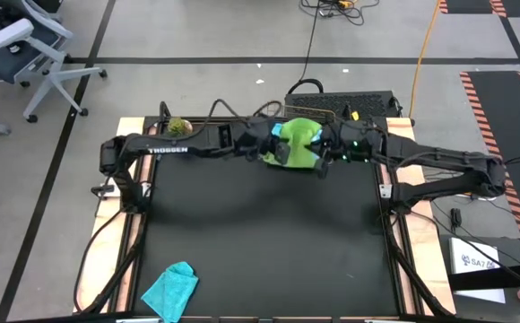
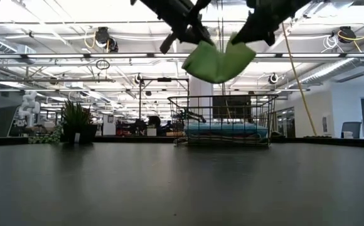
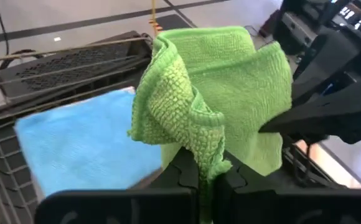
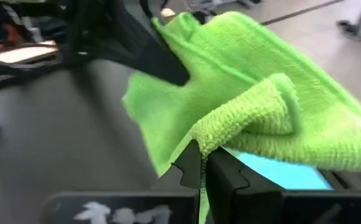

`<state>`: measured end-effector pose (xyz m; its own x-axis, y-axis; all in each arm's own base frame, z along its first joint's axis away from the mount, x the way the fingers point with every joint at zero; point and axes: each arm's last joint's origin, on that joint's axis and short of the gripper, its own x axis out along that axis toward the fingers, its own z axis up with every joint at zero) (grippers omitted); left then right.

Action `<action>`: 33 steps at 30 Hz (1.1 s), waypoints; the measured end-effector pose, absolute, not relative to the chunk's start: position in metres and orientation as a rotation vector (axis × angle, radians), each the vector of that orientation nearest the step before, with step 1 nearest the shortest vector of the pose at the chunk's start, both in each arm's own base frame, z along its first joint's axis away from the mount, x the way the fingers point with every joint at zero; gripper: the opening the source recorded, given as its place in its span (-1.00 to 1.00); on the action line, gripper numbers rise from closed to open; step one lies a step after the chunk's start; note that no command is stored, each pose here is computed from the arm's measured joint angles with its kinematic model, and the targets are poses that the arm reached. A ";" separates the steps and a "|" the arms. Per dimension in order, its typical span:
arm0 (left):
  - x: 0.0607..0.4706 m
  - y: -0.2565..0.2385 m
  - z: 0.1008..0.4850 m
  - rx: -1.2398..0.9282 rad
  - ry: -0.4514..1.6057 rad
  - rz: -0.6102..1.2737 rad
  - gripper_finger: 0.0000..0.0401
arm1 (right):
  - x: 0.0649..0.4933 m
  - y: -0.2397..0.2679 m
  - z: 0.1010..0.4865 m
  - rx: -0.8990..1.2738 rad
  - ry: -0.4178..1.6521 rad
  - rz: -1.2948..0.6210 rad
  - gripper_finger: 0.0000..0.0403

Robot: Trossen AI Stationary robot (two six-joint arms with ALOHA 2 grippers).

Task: Fold microfiber towels
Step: Put the green towel into the wire basket

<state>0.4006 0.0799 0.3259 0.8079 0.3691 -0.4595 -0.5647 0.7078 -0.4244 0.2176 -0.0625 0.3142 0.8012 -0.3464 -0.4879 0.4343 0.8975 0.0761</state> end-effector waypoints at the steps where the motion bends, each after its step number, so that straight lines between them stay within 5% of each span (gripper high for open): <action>1: 0.400 0.086 0.325 -0.586 0.357 0.536 -0.96 | 0.217 -0.068 0.314 0.178 0.488 -0.439 -1.00; 13: 0.382 0.145 0.324 -0.608 0.346 0.600 -0.92 | 0.204 -0.124 0.300 0.169 0.567 -0.622 -1.00; 23: 0.416 0.180 0.253 -0.694 0.415 0.475 -0.90 | 0.210 -0.143 0.280 0.250 0.647 -0.662 -1.00; 33: 0.412 0.209 0.226 -0.711 0.474 0.490 -0.90 | 0.217 -0.149 0.208 0.363 0.850 -0.684 -1.00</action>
